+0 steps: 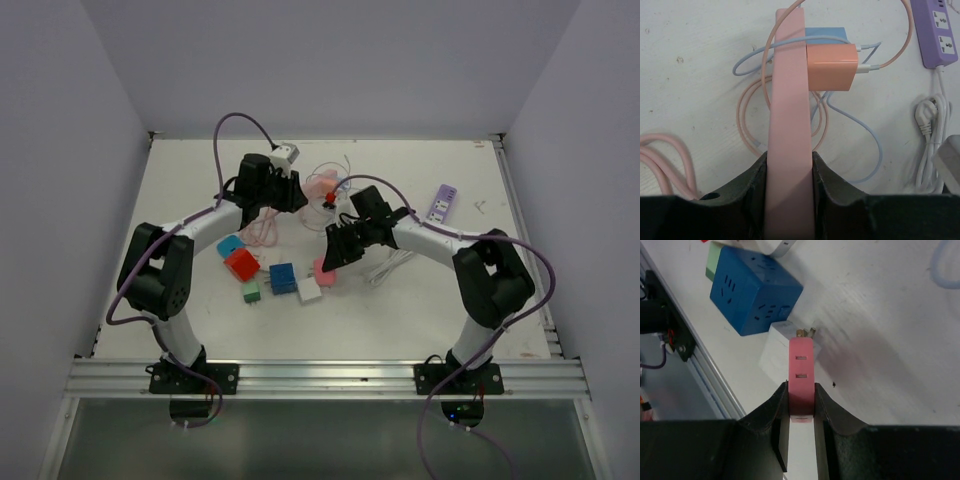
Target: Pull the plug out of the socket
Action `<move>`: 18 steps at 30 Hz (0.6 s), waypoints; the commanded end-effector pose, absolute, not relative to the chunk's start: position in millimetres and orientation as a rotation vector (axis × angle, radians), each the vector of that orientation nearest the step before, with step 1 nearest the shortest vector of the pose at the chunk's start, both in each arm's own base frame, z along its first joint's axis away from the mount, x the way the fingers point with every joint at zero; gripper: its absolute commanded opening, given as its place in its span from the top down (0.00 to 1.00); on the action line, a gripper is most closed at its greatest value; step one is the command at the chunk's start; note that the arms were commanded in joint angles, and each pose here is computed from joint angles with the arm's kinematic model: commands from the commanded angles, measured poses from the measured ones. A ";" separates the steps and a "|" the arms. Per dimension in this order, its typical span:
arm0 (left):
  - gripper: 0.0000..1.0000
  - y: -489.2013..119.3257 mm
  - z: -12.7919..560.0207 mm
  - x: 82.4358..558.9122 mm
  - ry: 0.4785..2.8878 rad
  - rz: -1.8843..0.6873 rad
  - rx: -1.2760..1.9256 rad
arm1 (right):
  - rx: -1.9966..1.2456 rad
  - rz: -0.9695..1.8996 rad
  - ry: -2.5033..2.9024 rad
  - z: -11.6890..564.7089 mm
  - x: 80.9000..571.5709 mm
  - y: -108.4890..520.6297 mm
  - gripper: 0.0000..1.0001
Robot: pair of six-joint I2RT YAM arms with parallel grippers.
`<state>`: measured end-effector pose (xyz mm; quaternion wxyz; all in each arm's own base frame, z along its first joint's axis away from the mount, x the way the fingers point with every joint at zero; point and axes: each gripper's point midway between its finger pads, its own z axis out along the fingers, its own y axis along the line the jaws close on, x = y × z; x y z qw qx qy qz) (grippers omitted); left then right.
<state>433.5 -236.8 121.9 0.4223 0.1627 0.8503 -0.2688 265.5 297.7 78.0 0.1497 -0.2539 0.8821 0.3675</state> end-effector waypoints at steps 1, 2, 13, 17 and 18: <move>1.00 -254.2 181.5 448.6 1.922 -0.756 0.423 | -0.782 1.234 2.426 104.1 263.6 325.7 0.88; 1.00 -254.4 181.6 448.0 1.921 -0.760 0.422 | -0.780 1.221 2.438 102.1 264.2 324.6 0.81; 1.00 -256.0 174.7 428.8 1.942 -0.815 0.426 | -0.690 0.834 2.331 134.4 303.3 294.1 0.38; 1.00 -260.1 173.1 420.8 1.946 -0.831 0.443 | -0.633 0.684 2.241 161.7 323.7 279.1 0.37; 1.00 -260.8 174.8 418.8 1.944 -0.836 0.447 | -0.625 0.656 2.220 168.0 328.7 276.8 0.37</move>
